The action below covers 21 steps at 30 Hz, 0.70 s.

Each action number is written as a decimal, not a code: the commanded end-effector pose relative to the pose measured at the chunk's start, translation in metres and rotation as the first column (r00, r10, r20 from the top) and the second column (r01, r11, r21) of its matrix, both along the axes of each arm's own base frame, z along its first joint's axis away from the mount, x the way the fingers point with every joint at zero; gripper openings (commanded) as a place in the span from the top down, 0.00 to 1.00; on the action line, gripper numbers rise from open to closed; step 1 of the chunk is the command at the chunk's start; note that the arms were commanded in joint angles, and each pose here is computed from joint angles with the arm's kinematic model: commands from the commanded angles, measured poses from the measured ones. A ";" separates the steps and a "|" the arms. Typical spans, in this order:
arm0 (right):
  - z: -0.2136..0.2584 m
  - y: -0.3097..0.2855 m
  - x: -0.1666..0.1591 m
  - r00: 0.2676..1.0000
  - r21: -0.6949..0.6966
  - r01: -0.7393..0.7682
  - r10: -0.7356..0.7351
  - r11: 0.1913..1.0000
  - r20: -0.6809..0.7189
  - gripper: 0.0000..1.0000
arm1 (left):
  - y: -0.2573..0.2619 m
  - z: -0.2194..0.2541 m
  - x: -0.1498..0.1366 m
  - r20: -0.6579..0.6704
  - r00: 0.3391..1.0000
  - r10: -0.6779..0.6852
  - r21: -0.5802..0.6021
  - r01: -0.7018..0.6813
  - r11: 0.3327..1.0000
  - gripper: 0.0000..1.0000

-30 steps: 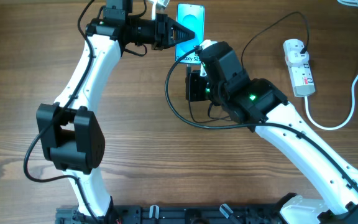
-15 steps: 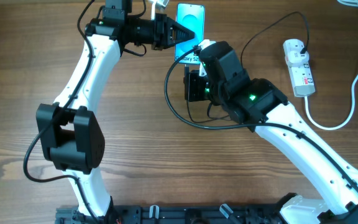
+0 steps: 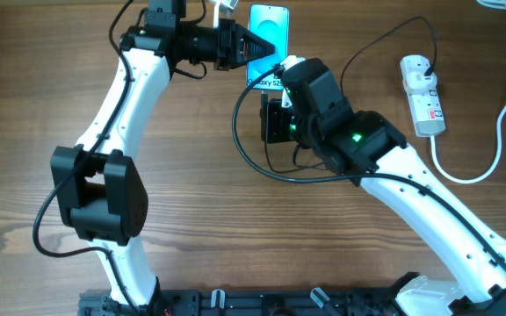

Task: Plug charger to phone and switch on socket
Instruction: 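Push the USB-C plug into the phone's port with the right gripper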

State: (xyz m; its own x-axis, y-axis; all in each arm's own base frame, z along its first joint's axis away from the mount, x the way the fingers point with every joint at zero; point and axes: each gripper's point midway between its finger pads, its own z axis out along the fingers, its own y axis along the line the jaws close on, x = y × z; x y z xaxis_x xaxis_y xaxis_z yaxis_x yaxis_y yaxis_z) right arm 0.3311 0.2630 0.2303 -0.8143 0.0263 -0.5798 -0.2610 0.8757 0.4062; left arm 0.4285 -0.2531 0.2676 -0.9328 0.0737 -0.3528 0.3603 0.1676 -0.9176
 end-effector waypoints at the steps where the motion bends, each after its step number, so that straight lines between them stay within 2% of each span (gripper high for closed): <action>1: -0.002 -0.007 0.010 0.999 -0.025 0.031 -0.031 0.999 0.023 0.96 | 0.003 0.019 -0.007 0.042 0.999 -0.032 -0.043 0.034 0.998 0.96; 14: 0.003 -0.007 0.015 0.998 -0.014 0.045 -0.044 0.999 0.049 0.96 | 0.002 0.023 -0.012 0.040 0.998 -0.057 -0.066 0.059 0.996 0.96; 21: 0.009 -0.004 0.019 0.996 0.008 0.048 -0.049 0.999 0.070 0.96 | 0.003 0.022 -0.014 0.099 0.993 -0.068 -0.065 0.075 0.995 0.96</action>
